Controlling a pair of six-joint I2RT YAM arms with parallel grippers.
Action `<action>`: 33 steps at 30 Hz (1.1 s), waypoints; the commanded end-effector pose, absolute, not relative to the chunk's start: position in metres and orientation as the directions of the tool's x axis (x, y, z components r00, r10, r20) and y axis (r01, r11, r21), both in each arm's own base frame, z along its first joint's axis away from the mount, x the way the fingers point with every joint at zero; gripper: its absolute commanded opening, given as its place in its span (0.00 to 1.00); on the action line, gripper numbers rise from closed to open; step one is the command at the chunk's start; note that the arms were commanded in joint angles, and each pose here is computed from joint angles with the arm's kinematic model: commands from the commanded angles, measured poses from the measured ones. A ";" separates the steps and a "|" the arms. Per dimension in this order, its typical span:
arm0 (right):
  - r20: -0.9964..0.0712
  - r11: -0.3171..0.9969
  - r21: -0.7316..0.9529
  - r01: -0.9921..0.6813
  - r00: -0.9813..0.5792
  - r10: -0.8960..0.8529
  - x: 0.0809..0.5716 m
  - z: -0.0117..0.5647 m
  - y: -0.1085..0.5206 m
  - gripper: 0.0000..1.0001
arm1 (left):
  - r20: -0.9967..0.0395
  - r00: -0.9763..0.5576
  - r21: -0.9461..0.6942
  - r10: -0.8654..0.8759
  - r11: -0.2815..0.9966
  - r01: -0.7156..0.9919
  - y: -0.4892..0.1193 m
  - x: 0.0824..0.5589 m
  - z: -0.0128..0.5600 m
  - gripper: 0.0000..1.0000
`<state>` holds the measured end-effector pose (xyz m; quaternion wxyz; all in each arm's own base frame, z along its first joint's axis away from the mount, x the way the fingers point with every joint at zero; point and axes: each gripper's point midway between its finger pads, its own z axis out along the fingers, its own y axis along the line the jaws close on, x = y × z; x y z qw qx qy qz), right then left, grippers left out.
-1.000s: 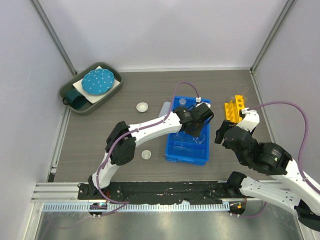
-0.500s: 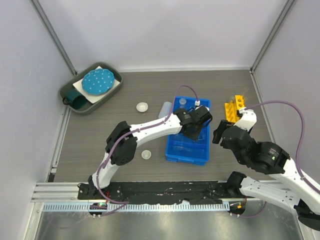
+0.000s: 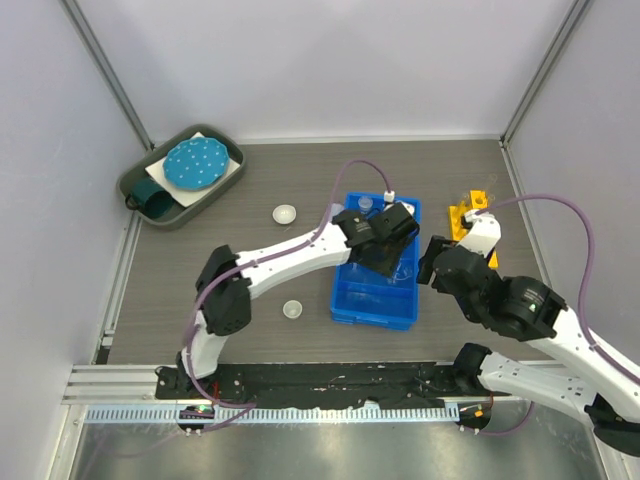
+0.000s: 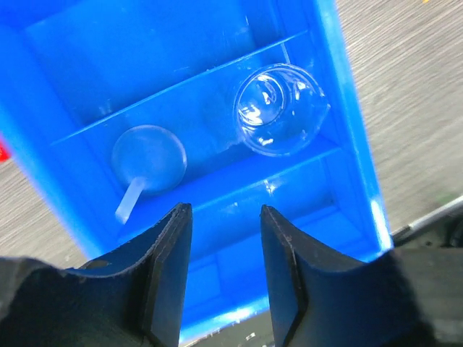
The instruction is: Organize the chemistry lab equipment
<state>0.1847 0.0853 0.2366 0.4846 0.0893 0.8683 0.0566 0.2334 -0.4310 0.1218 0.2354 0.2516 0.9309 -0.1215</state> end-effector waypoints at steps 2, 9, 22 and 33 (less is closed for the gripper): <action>-0.847 0.968 0.247 0.034 -0.477 0.233 0.205 0.265 0.118 0.73 | -0.660 -0.695 -0.145 0.284 0.860 0.490 -0.387 0.240 0.239 0.53; -0.856 0.964 0.257 -0.073 -0.480 0.192 0.229 0.289 0.165 0.74 | -0.687 -0.715 -0.215 0.130 0.904 0.370 -0.309 0.249 0.276 0.61; -0.804 0.917 0.273 -0.289 -0.592 0.052 0.300 0.262 0.323 0.75 | -0.612 -0.774 -0.363 -0.160 0.927 0.096 -0.180 0.239 0.223 0.76; -0.792 0.915 0.287 -0.283 -0.607 0.061 0.364 0.202 0.395 0.73 | -0.561 -0.750 -0.477 -0.350 0.877 -0.053 -0.153 0.214 0.183 0.76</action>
